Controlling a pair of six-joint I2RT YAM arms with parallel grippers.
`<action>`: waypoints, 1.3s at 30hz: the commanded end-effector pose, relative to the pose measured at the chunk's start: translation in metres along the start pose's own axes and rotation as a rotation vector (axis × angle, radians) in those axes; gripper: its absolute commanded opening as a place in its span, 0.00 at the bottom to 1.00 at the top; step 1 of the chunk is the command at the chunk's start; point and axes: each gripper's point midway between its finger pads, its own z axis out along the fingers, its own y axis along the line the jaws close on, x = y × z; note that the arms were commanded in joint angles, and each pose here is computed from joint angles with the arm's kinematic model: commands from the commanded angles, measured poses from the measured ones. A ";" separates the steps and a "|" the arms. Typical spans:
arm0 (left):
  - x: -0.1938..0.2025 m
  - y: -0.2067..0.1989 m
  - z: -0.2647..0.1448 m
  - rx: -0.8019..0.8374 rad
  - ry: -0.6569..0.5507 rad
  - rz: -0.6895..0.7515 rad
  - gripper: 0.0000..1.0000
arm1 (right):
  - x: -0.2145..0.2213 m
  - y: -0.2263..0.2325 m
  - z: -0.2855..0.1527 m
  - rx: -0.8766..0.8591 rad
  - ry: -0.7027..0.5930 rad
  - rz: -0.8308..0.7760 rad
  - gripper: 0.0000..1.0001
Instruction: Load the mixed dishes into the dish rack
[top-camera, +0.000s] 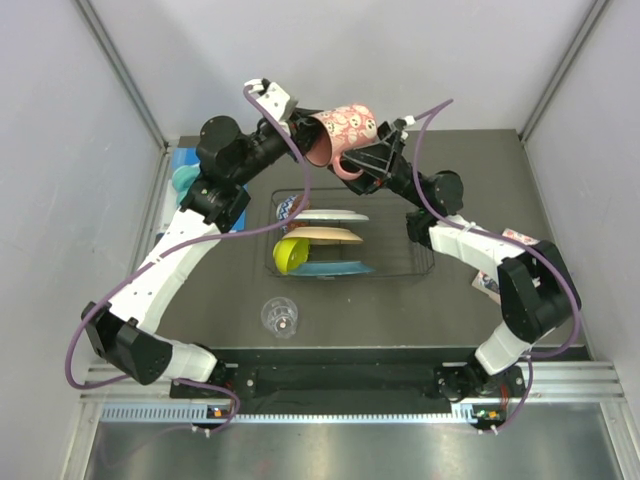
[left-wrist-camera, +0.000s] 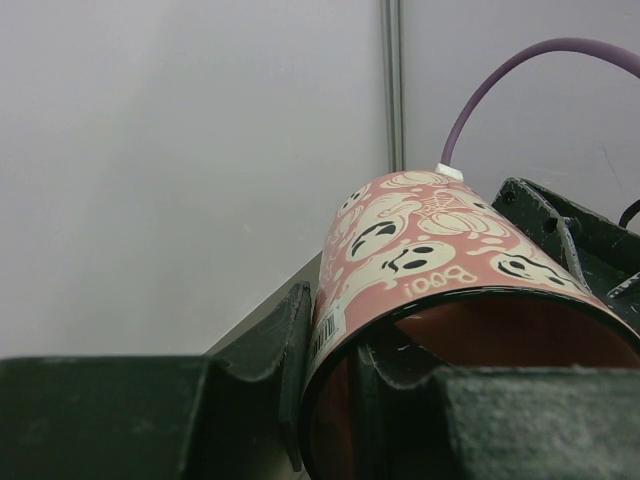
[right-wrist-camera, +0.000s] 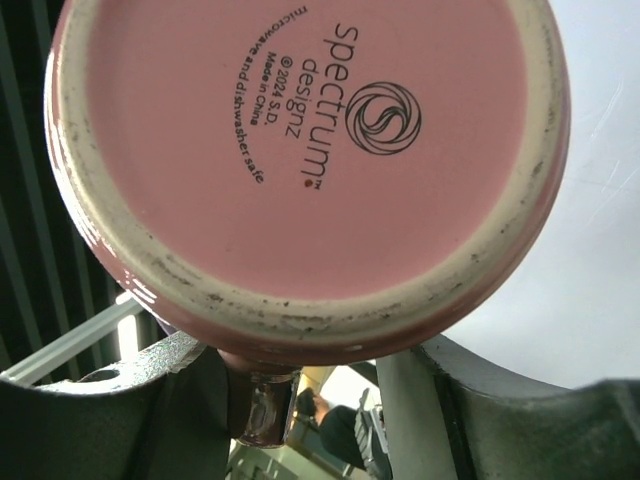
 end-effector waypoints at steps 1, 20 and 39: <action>-0.056 -0.015 -0.005 0.045 -0.162 0.051 0.00 | 0.055 0.084 0.002 -0.327 0.172 -0.238 0.52; -0.035 -0.017 -0.009 0.043 -0.126 0.074 0.00 | 0.064 0.091 0.008 -0.321 0.233 -0.272 0.04; 0.056 -0.029 -0.038 0.032 0.128 -0.013 0.55 | 0.061 0.107 0.001 -0.338 0.211 -0.420 0.00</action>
